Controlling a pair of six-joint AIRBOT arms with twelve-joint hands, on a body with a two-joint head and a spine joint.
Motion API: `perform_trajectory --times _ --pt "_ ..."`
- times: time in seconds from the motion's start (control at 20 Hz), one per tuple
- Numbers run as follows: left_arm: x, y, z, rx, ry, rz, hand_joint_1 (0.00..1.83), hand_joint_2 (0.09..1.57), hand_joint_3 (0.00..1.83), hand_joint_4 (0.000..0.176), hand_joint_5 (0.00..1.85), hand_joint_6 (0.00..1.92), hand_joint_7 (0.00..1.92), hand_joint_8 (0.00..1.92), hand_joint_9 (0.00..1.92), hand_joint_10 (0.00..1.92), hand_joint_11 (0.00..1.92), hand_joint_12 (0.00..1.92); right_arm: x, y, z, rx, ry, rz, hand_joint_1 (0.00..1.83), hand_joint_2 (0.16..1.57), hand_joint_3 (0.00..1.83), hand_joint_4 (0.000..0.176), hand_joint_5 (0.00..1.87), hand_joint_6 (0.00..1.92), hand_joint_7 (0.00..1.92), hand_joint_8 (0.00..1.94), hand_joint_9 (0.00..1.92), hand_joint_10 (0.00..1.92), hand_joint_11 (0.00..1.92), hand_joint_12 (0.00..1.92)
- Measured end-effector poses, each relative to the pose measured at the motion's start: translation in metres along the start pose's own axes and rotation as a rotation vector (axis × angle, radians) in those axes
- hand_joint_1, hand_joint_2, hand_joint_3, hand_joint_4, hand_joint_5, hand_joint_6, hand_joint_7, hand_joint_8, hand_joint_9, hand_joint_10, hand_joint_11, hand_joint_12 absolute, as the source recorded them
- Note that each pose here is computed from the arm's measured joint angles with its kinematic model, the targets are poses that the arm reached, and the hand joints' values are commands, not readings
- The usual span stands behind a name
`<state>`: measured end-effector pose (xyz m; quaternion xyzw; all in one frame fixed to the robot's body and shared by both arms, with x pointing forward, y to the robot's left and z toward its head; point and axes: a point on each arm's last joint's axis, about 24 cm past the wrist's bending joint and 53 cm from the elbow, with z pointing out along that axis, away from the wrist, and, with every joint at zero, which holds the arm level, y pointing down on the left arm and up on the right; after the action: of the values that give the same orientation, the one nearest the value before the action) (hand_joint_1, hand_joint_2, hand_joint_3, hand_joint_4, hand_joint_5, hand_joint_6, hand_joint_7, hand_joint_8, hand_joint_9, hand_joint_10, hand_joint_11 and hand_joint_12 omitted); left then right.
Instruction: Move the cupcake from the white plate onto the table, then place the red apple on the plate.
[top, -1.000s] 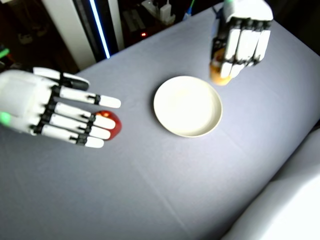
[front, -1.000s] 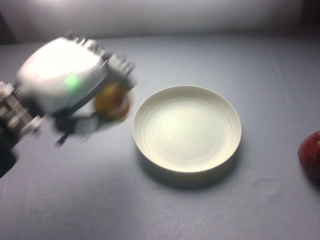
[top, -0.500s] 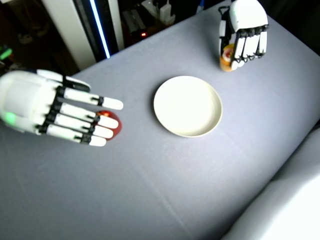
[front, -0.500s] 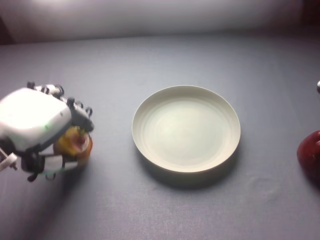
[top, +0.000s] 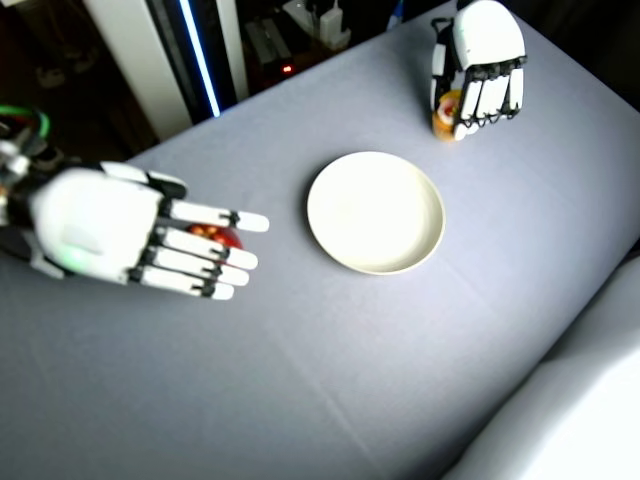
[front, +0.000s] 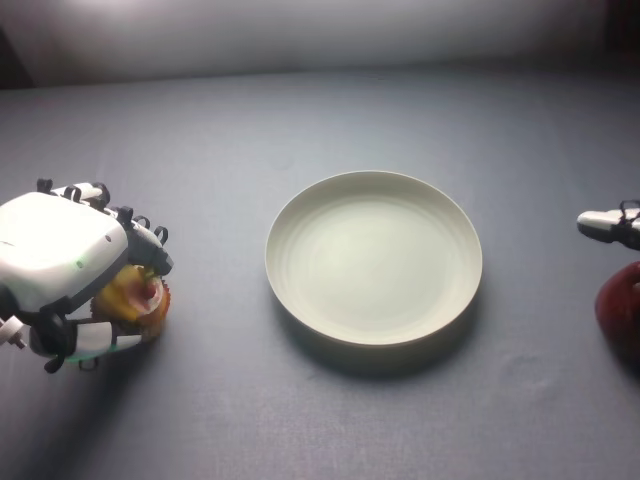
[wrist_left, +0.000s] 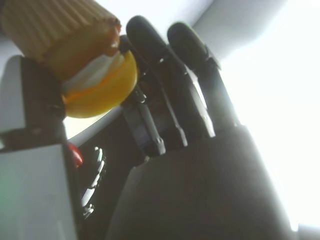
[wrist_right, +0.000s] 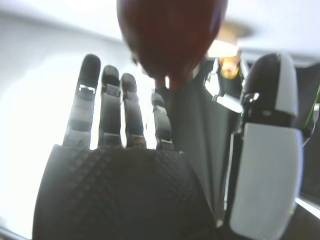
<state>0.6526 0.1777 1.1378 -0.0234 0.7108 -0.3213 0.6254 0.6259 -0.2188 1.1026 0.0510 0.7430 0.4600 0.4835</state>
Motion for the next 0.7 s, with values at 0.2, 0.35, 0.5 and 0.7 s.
perform_trajectory --times 0.2,0.35,0.5,0.7 --pt "-0.004 -0.001 -0.001 0.003 -0.011 0.003 0.85 0.89 0.0 0.137 0.27 0.0 0.21 0.0 0.2 0.0 0.0 0.62 0.004 -0.006 0.002 0.021 0.021 -0.011 1.07 0.91 0.0 0.103 0.04 0.0 0.41 0.01 0.55 0.04 0.33 0.78" --pt "-0.005 -0.002 -0.002 0.007 -0.015 0.002 0.84 0.9 0.0 0.126 0.26 0.0 0.18 0.0 0.19 0.0 0.0 0.54 -0.002 -0.007 0.002 0.023 0.006 -0.01 1.37 1.05 0.02 0.0 1.01 0.55 0.97 0.69 1.01 0.89 0.68 0.96" --pt "-0.006 -0.008 -0.005 0.023 -0.021 -0.015 0.8 0.88 0.0 0.133 0.25 0.0 0.16 0.0 0.17 0.0 0.0 0.5 -0.008 -0.003 0.005 0.011 -0.011 -0.003 1.38 1.1 0.0 0.0 1.04 0.75 0.93 1.02 0.98 1.19 0.89 1.11" --pt "-0.027 -0.027 -0.027 0.079 -0.096 -0.01 0.81 0.86 0.0 0.17 0.02 0.01 0.0 0.0 0.0 0.0 0.0 0.01 -0.012 0.023 0.025 -0.061 -0.03 -0.039 1.37 1.12 0.0 0.0 1.05 0.69 0.9 1.16 0.85 1.35 0.69 1.45"
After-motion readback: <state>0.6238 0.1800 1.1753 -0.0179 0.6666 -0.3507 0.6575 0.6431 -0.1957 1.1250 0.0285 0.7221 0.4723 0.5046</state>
